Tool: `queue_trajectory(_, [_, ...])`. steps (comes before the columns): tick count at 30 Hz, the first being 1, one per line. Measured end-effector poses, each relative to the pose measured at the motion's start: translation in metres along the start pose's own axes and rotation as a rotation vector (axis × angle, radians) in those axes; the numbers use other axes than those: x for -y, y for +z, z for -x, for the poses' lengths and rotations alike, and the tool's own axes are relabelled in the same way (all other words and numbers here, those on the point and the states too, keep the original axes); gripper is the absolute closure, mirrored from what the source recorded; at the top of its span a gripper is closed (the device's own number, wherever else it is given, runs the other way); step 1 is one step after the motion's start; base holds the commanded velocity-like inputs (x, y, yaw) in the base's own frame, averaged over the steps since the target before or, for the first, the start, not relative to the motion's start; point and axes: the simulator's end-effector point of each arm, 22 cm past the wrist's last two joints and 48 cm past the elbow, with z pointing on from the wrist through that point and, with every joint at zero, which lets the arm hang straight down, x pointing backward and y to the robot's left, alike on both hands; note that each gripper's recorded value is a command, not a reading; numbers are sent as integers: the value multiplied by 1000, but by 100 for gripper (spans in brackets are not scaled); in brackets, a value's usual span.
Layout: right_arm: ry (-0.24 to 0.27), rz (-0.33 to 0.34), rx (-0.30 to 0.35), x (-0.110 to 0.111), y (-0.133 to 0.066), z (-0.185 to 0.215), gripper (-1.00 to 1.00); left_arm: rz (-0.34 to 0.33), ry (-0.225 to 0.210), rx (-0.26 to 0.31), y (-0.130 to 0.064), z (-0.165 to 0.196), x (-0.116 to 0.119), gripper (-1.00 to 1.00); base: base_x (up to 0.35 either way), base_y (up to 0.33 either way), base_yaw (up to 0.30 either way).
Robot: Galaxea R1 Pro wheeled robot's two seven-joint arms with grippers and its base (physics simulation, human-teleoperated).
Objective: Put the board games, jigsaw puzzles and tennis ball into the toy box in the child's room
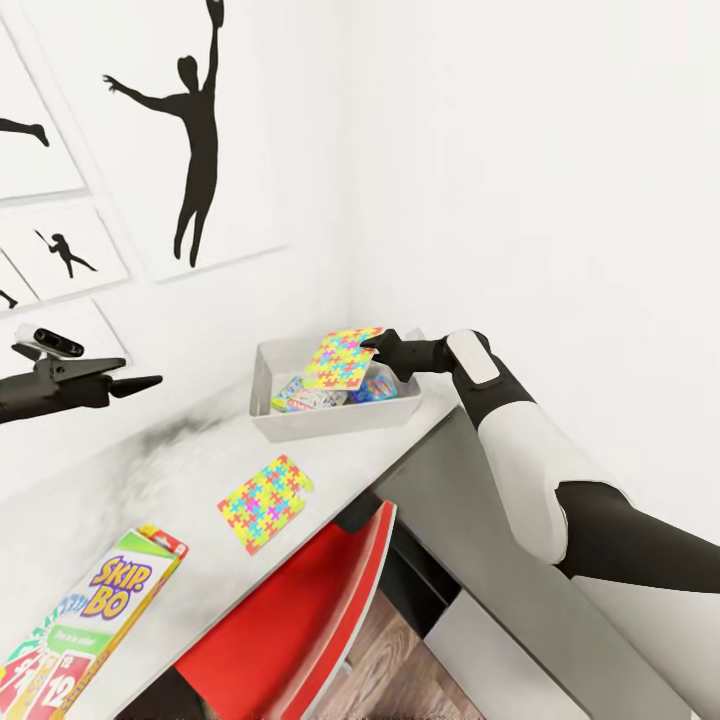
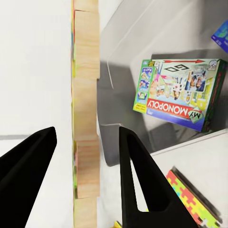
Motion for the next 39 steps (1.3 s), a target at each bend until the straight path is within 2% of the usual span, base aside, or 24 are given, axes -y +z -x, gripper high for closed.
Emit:
queue_trajectory(3, [3,-2,-2,3,2,-1,100,-41,-13,-15,6,-4,7,-100,0,0,0])
queue_trajectory(9, [10,-6,-7,9,6,-2,100,-54,-36,-73,12,-19,7,-100,0,0,0])
queue_trajectory(28, [31,-18,-19,28,19,-4,100,-31,-71,-89,9,-28,-12,-100,0,0,0])
queue_trajectory(33, [15,4,5,18,16,6,100,-30,-79,-90,10,-29,-16,-100,0,0,0])
queue_trajectory(39, [13,6,7,20,18,8,100,-28,-90,-91,10,-32,-22,-100,0,0,0])
